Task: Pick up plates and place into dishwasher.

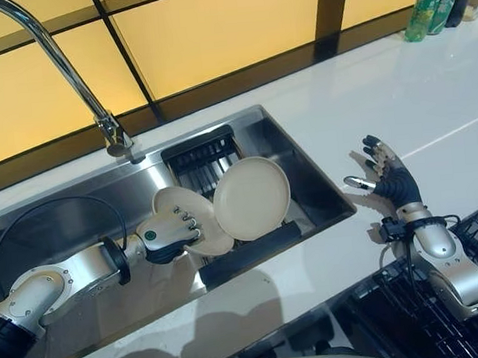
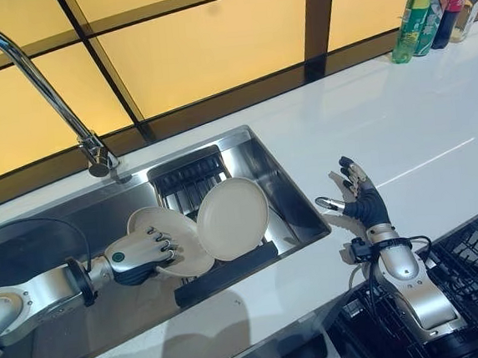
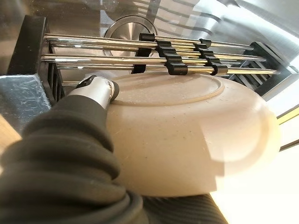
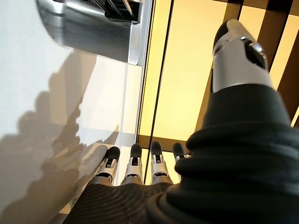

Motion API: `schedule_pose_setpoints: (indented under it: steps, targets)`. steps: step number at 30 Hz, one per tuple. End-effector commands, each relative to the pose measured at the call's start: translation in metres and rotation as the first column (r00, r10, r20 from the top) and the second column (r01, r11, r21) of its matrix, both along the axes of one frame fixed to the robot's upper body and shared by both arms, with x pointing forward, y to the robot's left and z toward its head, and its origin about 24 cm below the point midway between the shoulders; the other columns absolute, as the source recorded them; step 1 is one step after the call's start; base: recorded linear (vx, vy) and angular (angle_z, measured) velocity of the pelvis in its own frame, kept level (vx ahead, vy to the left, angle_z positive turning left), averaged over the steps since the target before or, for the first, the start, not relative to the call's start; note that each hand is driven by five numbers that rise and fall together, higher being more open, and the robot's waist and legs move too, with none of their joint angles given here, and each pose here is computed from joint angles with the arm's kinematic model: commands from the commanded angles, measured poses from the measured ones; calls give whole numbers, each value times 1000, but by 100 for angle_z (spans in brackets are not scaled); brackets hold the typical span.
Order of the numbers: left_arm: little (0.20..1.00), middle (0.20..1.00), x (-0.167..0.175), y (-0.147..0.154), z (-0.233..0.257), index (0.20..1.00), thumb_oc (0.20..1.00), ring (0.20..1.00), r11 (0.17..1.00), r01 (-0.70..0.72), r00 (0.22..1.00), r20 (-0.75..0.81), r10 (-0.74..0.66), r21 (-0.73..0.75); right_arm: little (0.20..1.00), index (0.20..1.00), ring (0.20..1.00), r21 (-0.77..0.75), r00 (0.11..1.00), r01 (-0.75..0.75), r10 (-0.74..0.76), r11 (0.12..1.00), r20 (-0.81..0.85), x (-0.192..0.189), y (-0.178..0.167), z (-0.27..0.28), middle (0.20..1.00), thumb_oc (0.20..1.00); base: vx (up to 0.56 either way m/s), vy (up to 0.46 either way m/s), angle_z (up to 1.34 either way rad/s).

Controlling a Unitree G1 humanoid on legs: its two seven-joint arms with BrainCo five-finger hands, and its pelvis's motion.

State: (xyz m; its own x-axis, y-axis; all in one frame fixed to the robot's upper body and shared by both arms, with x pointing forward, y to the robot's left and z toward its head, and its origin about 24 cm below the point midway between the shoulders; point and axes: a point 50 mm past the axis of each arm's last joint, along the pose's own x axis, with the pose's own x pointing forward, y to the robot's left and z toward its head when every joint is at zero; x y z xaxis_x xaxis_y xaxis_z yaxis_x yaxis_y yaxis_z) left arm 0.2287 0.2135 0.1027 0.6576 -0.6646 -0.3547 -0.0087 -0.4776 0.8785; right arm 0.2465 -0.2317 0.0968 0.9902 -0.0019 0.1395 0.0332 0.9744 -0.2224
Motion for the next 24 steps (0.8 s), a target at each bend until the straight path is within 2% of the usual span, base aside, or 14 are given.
schedule_pose_setpoints:
  steps: [1, 11, 21, 24]
  targets:
    - [200, 200, 12, 33, 16, 200, 200, 200, 987, -138, 990, 43, 135, 86, 1000, 1000, 1000, 4, 988, -53, 52, 999, 145, 5, 6, 31, 1000, 1000, 0, 0, 0]
    - [200, 200, 13, 36, 46, 200, 200, 200, 959, -118, 992, -15, 126, 257, 1000, 1000, 1000, 4, 986, -62, 60, 998, 152, 9, 6, 39, 1000, 1000, -8, -7, 2]
    - [200, 200, 21, 35, 70, 200, 200, 200, 962, -176, 984, 47, 170, 210, 1000, 1000, 1000, 12, 985, -63, 60, 998, 164, 9, 6, 43, 1000, 1000, -21, -19, 6]
    - [200, 200, 21, 35, 81, 200, 200, 200, 967, -175, 981, 112, 156, 183, 1000, 1000, 1000, 9, 984, -62, 60, 998, 167, 9, 6, 43, 1000, 1000, -30, -7, 15]
